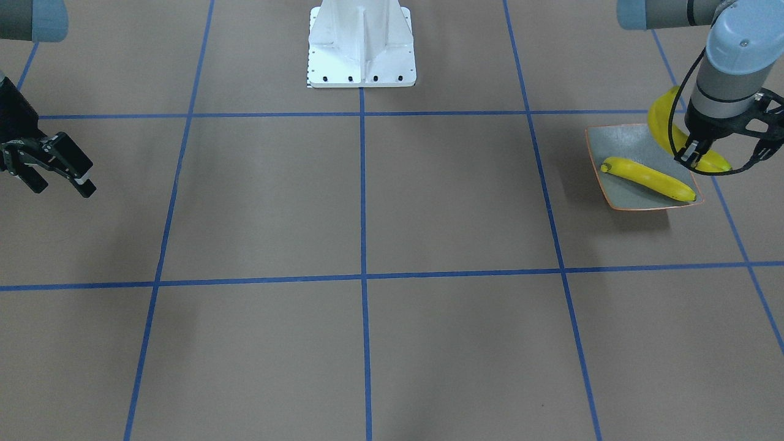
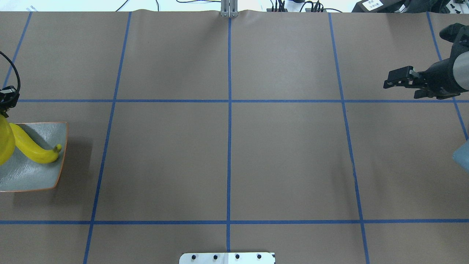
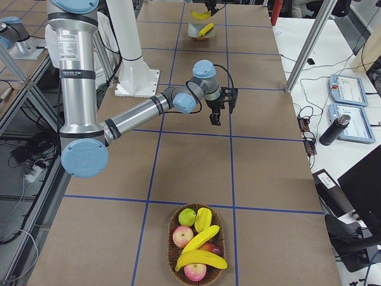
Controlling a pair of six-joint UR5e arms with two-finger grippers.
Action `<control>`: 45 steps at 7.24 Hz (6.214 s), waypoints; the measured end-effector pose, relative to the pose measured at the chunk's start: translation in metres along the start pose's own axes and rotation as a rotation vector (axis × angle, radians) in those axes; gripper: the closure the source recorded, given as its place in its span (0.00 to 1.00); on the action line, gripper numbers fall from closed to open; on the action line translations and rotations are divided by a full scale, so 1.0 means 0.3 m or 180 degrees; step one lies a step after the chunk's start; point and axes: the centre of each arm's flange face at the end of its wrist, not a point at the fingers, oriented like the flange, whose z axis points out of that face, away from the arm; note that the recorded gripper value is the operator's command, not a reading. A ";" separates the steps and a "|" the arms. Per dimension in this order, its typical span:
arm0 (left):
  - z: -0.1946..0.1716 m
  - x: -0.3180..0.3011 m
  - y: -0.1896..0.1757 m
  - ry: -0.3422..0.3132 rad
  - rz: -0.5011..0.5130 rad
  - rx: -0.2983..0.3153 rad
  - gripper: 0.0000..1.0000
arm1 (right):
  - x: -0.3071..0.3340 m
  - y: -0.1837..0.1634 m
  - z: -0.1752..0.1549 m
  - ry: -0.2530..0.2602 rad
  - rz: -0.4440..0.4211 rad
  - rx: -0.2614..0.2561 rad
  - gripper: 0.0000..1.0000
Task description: Transfer all bananas from basket to plate
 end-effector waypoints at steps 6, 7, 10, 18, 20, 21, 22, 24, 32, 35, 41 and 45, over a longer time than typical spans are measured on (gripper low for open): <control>0.216 0.032 0.021 -0.0461 -0.0916 -0.0295 1.00 | -0.003 0.006 -0.016 -0.0020 -0.0011 0.0021 0.00; 0.257 0.041 0.052 -0.0547 -0.0996 -0.0297 0.98 | 0.001 0.007 -0.018 -0.0017 -0.0008 0.0025 0.00; 0.299 0.026 0.085 -0.0626 -0.1044 -0.0282 0.00 | 0.010 0.012 -0.029 -0.0015 -0.0004 0.0034 0.00; -0.388 0.393 0.229 0.0818 -0.0567 -0.0643 0.00 | 0.717 -0.234 -0.116 0.0365 -0.0644 -0.0098 0.00; -0.487 0.463 0.263 0.1233 -0.0422 -0.0665 0.00 | 1.075 -0.244 -0.137 0.0552 -0.1015 -0.0204 0.00; -0.492 0.492 0.275 0.1341 -0.0362 -0.0678 0.00 | 1.226 -0.231 -0.151 0.0734 -0.1160 -0.0223 0.00; -0.498 0.509 0.284 0.1432 -0.0331 -0.0693 0.00 | 1.346 -0.202 -0.152 0.0996 -0.1274 -0.0269 0.00; -0.511 0.518 0.294 0.1529 -0.0321 -0.0718 0.00 | 1.523 -0.140 -0.113 0.1260 -0.1267 -0.0388 0.07; -0.516 0.514 0.304 0.1562 -0.0305 -0.0726 0.00 | 1.788 -0.034 0.019 0.1225 -0.1166 -0.0510 0.18; -0.505 0.509 0.302 0.1546 -0.0308 -0.0725 0.00 | 1.815 -0.045 0.045 0.1220 -0.1141 -0.0531 0.25; -0.524 0.503 0.310 0.1582 -0.0295 -0.0734 0.00 | 1.821 -0.057 0.060 0.1165 -0.1124 -0.0530 1.00; -0.522 0.509 0.325 0.1595 -0.0270 -0.0747 0.00 | 1.712 -0.146 -0.044 0.0954 -0.1269 -0.0262 1.00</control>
